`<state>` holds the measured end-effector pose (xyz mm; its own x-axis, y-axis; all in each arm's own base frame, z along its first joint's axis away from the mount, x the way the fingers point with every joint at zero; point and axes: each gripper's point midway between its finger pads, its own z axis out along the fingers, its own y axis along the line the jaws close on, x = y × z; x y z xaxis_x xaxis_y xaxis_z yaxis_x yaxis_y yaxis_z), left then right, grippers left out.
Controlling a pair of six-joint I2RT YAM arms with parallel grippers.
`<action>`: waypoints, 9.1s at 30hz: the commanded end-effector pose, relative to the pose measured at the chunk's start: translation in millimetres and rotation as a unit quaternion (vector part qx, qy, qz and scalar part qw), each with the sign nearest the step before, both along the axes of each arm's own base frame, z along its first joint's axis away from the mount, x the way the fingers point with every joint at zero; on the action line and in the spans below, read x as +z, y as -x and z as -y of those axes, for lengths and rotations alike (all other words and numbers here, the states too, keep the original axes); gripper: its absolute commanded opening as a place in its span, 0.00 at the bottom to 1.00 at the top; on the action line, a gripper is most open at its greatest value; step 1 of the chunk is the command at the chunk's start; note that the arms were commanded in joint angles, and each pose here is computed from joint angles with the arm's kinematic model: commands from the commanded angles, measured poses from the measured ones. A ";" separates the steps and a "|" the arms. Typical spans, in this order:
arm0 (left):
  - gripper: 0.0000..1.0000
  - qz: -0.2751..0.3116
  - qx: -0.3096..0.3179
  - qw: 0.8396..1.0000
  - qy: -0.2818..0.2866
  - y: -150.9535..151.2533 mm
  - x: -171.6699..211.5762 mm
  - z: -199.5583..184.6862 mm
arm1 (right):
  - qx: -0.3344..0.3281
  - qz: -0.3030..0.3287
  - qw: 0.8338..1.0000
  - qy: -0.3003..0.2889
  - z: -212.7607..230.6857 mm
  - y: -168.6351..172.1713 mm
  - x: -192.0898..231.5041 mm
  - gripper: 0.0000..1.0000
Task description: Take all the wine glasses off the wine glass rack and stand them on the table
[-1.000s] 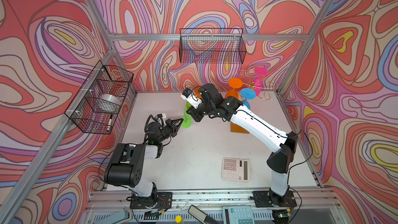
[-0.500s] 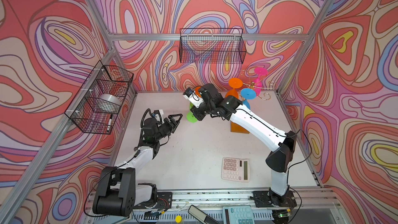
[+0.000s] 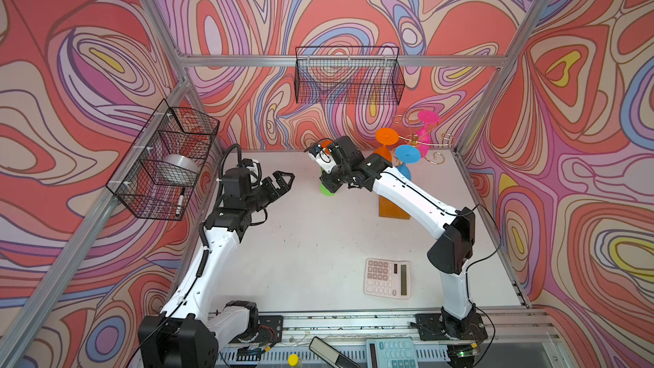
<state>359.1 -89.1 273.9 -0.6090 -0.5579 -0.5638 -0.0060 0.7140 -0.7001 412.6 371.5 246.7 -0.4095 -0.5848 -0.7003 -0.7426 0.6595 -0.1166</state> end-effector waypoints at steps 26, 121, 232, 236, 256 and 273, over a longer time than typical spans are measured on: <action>0.97 0.120 -0.001 0.975 -0.189 9.4 16.2 -28.2 | -0.031 -0.023 0.999 -0.026 12.1 -46.4 -17.2 0.00; 0.96 0.109 -0.023 0.981 -0.156 6.6 7.8 -16.7 | -0.018 -0.039 0.999 -0.032 -18.4 -68.7 -45.0 0.39; 0.97 0.278 -0.245 0.916 -0.152 90.4 42.3 108.9 | -0.481 -0.238 0.638 -0.553 264.1 61.6 128.1 0.43; 0.97 0.277 -0.246 0.916 -0.151 90.1 42.0 109.3 | -0.480 -0.237 0.629 -0.564 263.3 54.8 124.6 0.43; 0.97 0.284 -0.246 0.916 -0.143 91.9 44.1 110.1 | -0.472 -0.216 0.595 -0.613 267.3 39.4 128.0 0.28; 0.97 0.289 -0.246 0.915 -0.140 93.1 46.0 110.1 | -0.466 -0.216 0.588 -0.625 265.9 32.9 128.0 0.12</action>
<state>269.0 -197.0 312.7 -0.3257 -0.0633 -0.9433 0.6611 0.6981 -0.2751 378.1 108.3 371.8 -0.4545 0.8891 -0.0539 0.2441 0.1825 0.9524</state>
